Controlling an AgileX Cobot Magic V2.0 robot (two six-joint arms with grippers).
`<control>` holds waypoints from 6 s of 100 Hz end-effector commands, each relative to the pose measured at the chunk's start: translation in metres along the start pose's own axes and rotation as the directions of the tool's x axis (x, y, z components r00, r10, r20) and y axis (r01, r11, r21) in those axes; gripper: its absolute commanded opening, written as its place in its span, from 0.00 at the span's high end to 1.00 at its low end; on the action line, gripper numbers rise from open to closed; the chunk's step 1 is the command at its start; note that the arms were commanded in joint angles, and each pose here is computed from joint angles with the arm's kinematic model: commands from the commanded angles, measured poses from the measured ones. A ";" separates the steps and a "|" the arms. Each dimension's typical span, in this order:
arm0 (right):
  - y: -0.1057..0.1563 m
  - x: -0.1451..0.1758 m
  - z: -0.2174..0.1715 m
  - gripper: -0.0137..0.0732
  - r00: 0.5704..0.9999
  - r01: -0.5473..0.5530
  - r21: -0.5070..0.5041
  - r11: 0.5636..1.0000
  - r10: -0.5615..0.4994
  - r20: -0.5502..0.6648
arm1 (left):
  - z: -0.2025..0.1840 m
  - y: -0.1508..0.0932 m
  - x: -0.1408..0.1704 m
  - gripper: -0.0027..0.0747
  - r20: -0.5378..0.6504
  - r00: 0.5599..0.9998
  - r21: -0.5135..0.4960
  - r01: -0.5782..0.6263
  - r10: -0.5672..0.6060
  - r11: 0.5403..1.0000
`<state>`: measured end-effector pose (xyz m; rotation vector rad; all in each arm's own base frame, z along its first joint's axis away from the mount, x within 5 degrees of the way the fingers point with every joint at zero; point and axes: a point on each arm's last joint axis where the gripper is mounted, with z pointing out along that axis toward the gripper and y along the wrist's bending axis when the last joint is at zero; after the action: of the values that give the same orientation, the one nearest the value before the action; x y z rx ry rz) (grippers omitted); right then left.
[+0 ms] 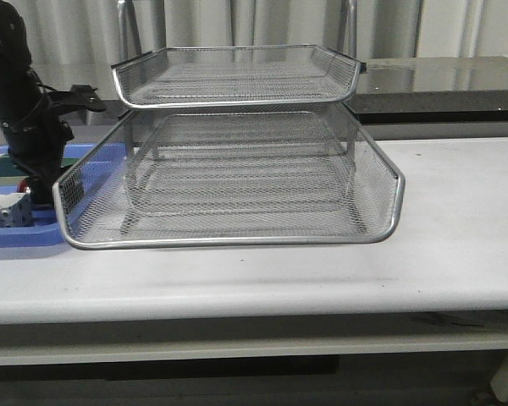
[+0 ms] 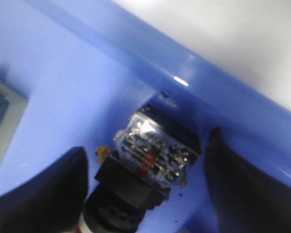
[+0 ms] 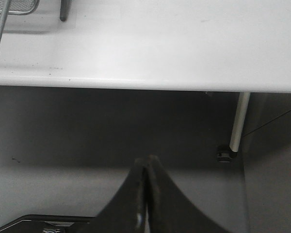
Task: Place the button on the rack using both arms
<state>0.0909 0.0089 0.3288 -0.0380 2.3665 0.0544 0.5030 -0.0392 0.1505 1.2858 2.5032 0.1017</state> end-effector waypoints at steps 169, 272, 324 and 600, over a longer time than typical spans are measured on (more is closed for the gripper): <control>-0.001 -0.011 -0.008 0.92 0.997 0.010 0.010 1.000 -0.011 0.082 | -0.289 -0.131 -0.064 0.99 0.308 0.947 0.017 0.084 -0.085 0.996; -0.001 -0.011 -0.008 0.92 0.997 0.010 0.010 1.000 -0.011 0.082 | -0.181 -0.233 -0.122 0.87 0.118 0.984 0.248 -0.157 0.131 0.956; -0.001 -0.011 -0.008 0.92 0.997 0.010 0.010 1.000 -0.011 0.082 | -0.186 -0.235 -0.123 0.27 0.136 0.984 0.265 -0.147 0.114 0.953; -0.001 -0.011 -0.008 0.92 0.997 0.010 0.010 1.000 -0.011 0.082 | -0.270 -0.296 0.227 0.62 0.950 0.132 0.086 0.762 -0.284 0.641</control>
<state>0.0909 0.0089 0.3287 -0.0379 2.3672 0.0543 0.0635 -0.0144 0.2717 0.0374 1.6419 -0.2087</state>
